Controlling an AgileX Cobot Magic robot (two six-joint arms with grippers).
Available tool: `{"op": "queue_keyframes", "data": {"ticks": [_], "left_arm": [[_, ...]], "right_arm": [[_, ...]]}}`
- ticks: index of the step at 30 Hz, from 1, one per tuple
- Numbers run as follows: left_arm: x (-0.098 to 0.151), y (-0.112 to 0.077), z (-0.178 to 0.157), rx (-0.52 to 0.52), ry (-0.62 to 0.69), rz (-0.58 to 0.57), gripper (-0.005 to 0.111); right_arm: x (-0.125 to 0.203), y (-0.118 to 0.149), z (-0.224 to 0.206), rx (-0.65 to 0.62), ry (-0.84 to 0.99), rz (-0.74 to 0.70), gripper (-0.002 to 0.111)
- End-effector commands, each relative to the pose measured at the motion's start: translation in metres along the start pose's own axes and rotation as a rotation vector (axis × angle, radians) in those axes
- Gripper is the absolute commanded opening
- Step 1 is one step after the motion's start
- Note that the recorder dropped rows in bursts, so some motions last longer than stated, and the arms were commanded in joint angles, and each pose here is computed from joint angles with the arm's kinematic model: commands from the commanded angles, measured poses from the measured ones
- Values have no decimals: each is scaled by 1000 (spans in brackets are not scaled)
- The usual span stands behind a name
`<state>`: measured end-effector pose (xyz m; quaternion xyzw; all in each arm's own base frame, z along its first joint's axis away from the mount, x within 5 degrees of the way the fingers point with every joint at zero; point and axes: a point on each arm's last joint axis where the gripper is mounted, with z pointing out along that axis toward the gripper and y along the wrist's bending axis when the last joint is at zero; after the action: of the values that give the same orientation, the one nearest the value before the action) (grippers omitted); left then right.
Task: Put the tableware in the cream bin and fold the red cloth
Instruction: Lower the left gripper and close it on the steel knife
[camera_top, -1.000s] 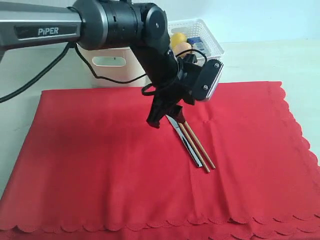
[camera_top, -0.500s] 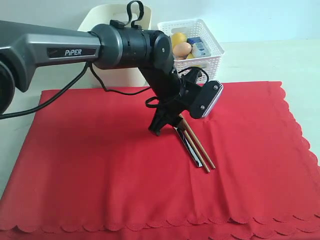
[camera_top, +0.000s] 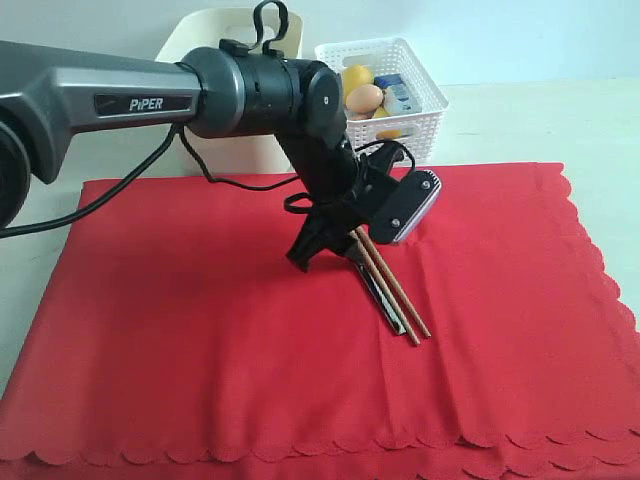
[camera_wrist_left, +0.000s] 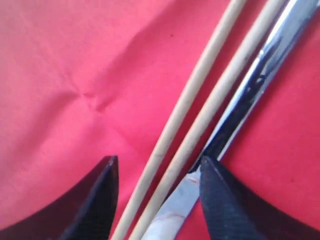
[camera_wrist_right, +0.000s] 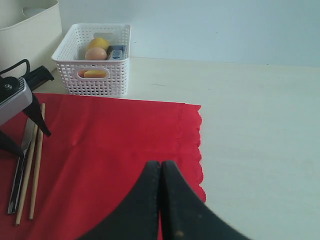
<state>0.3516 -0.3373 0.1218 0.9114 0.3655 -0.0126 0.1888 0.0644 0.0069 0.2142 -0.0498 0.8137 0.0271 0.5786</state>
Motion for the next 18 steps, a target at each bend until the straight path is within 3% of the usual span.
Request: {"op": "queue_keyframes", "data": {"ticks": [1, 7, 18], "left_arm": [[-3, -1, 2, 8, -20, 38, 50], [-10, 4, 6, -47, -16, 57, 50], [-24, -4, -8, 71, -52, 27, 50]], "right_arm": [[-1, 0, 0, 6, -16, 2, 0], [-1, 0, 0, 6, -16, 2, 0], [-1, 0, 0, 6, -16, 2, 0]]}}
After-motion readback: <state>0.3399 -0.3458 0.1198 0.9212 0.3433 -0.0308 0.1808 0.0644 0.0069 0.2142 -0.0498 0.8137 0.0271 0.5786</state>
